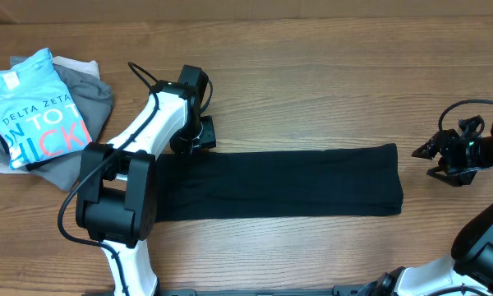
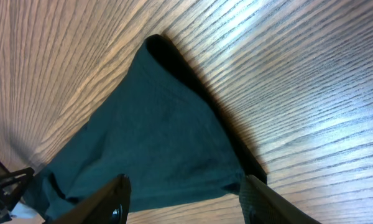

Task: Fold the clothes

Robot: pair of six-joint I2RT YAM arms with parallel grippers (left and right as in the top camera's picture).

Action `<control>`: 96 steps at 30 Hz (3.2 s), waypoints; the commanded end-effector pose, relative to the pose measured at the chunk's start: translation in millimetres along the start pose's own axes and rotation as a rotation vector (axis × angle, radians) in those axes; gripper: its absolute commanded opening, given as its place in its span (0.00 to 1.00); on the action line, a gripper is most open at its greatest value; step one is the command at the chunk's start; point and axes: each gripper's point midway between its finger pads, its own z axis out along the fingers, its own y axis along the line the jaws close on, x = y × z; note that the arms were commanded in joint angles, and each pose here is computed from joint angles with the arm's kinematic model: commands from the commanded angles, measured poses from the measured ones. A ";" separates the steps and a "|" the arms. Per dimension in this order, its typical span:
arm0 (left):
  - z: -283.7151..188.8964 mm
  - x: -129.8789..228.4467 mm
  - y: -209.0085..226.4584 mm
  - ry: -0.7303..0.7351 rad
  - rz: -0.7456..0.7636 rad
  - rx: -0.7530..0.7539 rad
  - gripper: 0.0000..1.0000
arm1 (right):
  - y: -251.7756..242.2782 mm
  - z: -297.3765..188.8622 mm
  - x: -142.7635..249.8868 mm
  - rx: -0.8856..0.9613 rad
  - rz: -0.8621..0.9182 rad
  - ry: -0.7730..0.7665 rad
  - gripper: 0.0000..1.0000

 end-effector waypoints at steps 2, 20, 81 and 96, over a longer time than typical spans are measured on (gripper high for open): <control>5.9 7.3 4.3 0.024 -0.006 -0.034 0.57 | 4.1 -0.8 0.8 -0.013 -0.010 -0.001 0.60; 16.2 27.5 0.2 0.066 0.029 -0.056 0.51 | 4.1 -0.8 2.4 -0.013 -0.007 0.006 0.60; -29.5 43.2 -50.7 -0.041 0.165 0.009 0.27 | -0.9 -0.8 8.0 0.015 0.004 0.027 0.67; -20.5 22.8 11.5 -0.078 -0.110 -0.124 0.36 | -18.5 53.8 45.6 0.036 -0.059 0.142 0.74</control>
